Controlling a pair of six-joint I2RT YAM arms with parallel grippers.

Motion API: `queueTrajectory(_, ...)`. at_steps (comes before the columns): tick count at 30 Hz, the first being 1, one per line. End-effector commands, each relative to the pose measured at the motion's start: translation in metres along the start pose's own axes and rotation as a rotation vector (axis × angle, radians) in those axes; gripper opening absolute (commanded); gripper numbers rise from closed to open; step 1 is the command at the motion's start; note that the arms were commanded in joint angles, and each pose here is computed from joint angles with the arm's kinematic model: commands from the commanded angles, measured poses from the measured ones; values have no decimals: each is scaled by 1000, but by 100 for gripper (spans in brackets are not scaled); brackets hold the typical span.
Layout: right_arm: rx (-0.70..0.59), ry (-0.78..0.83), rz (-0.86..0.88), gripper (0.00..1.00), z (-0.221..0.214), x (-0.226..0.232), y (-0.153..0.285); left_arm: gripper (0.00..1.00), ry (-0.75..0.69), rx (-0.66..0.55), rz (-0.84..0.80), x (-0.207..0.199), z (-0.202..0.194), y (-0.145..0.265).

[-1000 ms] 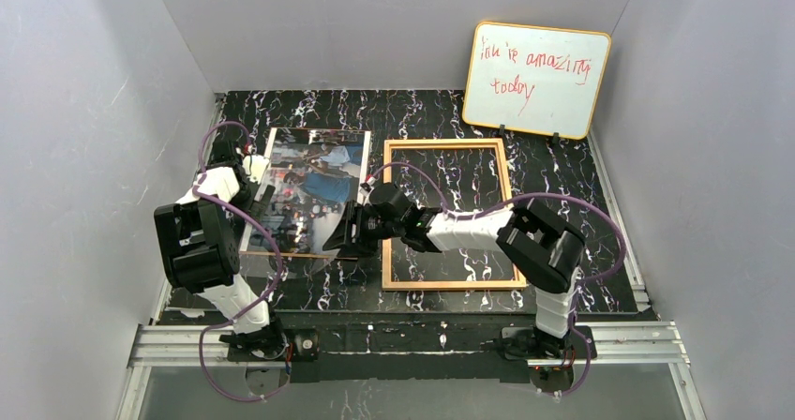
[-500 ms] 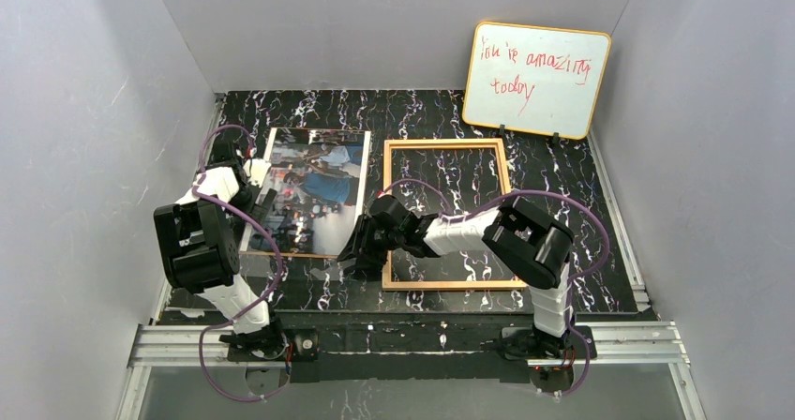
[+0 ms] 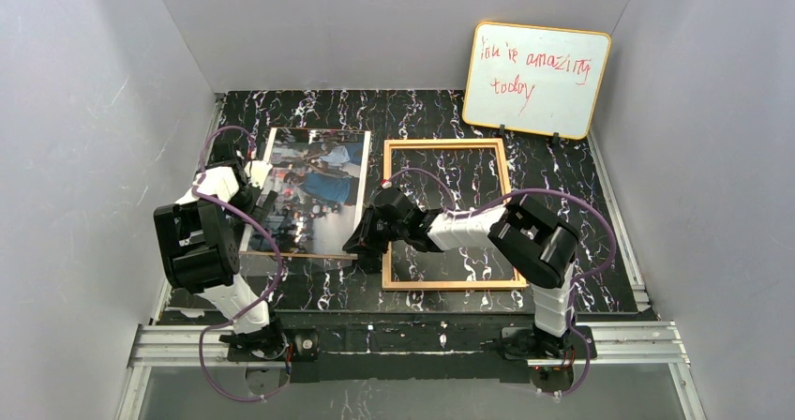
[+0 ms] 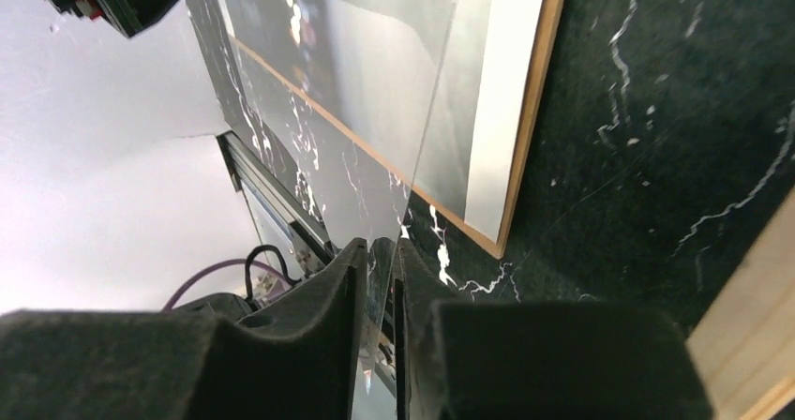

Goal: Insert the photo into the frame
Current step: Pick up the photo frame item at the center of the board.

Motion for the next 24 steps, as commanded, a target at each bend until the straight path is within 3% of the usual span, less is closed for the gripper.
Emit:
queueTrajectory(1, -20, 21, 67, 24, 12, 24, 0, 96, -16, 46, -90, -16, -12, -2)
queueTrajectory(3, -22, 28, 74, 20, 14, 27, -2, 96, -16, 45, -92, -16, -12, -1)
queueTrajectory(6, -50, 67, 84, 1, 22, 39, 6, 97, -4, 43, -92, -14, -8, 3)
queueTrajectory(15, -207, 402, -66, 1, 59, 76, 98, 98, 164, -103, -40, 35, 46, 60)
queueTrajectory(19, -216, 325, -183, 1, 78, 46, 154, 98, 168, -177, -101, 27, 66, 79)
queueTrajectory(24, -150, 223, -331, 1, 80, -22, 212, 98, 32, -174, -95, -18, 88, 84)
Point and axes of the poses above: each gripper's point midway between its finger pads, its own y axis back along the fingers, its own x axis along the line the jaws close on, z = x × y, the point moved 4 cm from there along y, back along the fingers, and after that the axes turned 6 degrees about -y, right-handed, at the moved point
